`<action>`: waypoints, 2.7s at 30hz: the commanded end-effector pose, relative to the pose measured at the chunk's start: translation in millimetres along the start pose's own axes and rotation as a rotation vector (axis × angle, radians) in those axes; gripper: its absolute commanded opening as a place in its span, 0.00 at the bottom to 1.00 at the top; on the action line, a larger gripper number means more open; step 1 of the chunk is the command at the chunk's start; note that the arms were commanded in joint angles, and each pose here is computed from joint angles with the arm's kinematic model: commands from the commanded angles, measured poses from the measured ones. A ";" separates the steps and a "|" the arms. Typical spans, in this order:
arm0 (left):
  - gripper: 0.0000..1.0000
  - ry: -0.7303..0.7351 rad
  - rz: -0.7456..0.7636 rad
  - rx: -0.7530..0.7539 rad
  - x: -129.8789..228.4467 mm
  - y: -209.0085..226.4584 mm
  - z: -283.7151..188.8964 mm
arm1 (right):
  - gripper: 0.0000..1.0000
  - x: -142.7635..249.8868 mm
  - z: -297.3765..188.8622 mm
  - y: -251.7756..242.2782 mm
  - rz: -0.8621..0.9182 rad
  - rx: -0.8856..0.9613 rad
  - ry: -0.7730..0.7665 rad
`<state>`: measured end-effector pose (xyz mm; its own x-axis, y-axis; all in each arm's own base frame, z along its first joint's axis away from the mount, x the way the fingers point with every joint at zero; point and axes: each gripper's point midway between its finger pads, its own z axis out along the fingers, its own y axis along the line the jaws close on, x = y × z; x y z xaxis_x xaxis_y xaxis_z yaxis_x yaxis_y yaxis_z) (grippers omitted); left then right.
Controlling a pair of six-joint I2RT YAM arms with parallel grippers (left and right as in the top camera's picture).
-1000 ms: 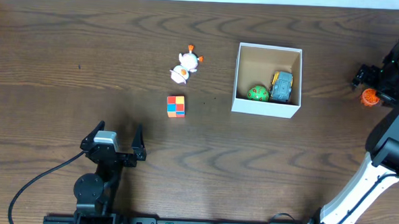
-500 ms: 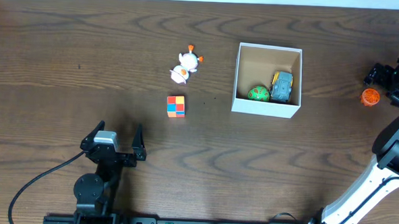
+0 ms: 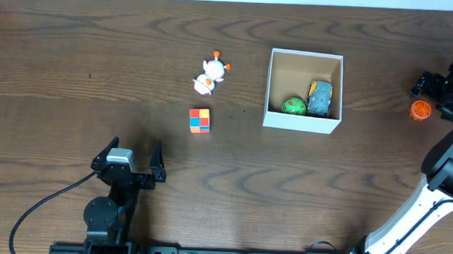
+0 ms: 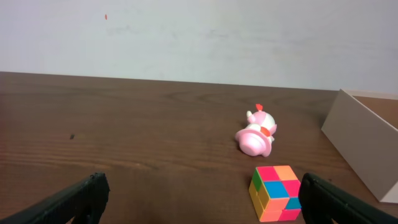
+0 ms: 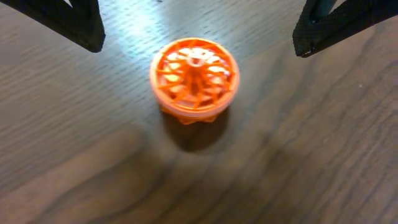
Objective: Pack container
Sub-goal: 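Lower the right gripper onto the orange spiky ball and grasp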
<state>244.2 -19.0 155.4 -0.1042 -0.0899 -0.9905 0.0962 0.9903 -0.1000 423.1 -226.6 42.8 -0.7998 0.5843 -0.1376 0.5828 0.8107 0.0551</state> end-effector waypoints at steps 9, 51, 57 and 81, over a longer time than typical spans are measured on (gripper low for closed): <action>0.98 0.047 0.009 0.009 15.5 -1.0 0.7 | 0.99 9.4 30.3 12.0 -0.036 0.009 0.055; 0.98 0.047 0.009 0.009 15.5 -1.0 0.7 | 0.99 4.4 37.7 -13.5 -0.053 0.093 0.032; 0.98 0.047 0.009 0.009 15.5 -1.0 0.7 | 0.99 5.6 38.8 -13.7 -0.054 0.094 0.035; 0.98 0.047 0.009 0.009 15.5 -1.0 0.7 | 0.98 12.0 58.8 -16.8 -0.057 0.093 0.029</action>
<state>244.2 -18.9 155.4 -0.1042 -0.0899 -0.9905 0.0959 0.9904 -0.1000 426.0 -230.6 -2.6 -0.8292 0.5392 -0.1474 0.5458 0.8379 -0.0053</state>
